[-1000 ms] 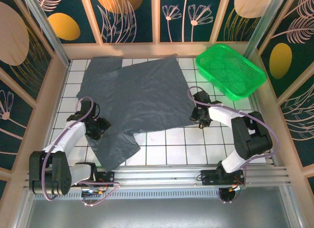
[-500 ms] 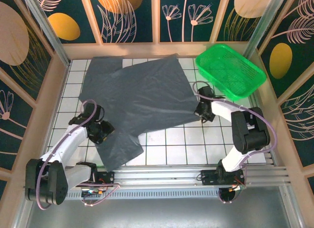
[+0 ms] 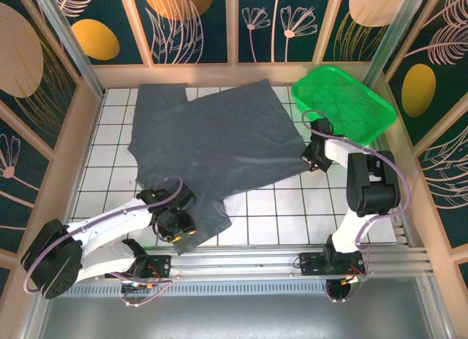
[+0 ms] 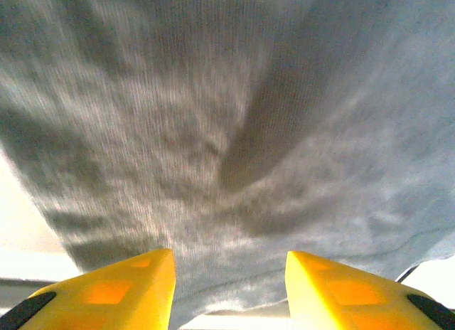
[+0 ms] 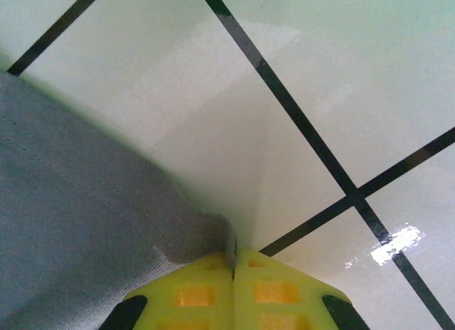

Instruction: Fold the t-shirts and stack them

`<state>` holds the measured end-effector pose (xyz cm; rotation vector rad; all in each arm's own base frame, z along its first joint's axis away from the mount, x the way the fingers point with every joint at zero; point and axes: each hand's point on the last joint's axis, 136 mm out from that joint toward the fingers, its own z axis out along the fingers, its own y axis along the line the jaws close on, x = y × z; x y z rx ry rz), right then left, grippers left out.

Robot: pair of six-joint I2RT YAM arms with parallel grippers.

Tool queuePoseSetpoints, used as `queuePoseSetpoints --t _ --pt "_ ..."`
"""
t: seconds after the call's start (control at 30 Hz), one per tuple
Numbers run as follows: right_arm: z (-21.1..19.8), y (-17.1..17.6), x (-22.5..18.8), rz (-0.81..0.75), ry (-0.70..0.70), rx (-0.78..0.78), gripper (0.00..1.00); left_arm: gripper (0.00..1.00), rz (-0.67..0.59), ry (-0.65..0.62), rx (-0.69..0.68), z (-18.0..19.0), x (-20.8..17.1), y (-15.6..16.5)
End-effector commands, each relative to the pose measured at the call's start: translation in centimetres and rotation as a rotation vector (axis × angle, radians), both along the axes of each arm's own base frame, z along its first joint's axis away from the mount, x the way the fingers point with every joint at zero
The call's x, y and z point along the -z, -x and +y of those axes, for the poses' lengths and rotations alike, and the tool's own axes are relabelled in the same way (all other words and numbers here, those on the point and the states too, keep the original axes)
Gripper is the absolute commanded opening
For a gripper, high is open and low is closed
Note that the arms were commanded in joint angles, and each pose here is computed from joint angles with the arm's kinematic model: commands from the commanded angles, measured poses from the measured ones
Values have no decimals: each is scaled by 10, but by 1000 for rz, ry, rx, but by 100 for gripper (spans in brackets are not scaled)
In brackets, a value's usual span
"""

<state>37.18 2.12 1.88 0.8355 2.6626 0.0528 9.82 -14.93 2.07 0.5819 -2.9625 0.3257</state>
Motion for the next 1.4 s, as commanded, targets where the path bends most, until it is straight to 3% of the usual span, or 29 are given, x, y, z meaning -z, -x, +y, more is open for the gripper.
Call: queuePoseSetpoints --t 0.0,0.13,0.33,0.5,0.57,0.67,0.8,1.07,1.2,1.37 --pt "-1 3 7 43 -7 -13 0 47 71 -74 -58 8 5 18" --pt "1 2 8 47 -14 -18 0 52 70 -101 -72 15 0 21" --pt "4 5 8 54 -24 -24 0 54 81 -45 -118 11 16 26" --pt "6 12 10 69 -27 -29 0 53 90 -50 -65 -2 31 17" --pt "6 15 9 69 -29 -29 0 37 68 -74 -48 -3 32 8" --pt "7 23 8 72 -34 -28 0 0 15 -136 -69 7 24 -8" --pt "7 47 9 101 -49 -17 0 0 -48 -165 -223 36 11 -17" --pt "27 115 -8 148 -84 -13 0 0 -165 -81 -565 74 -27 -4" --pt "35 116 -20 125 -92 -35 0 0 -256 34 -676 69 -50 -20" --pt "42 87 -42 64 -103 -47 0 0 -402 107 -732 56 -86 -63"
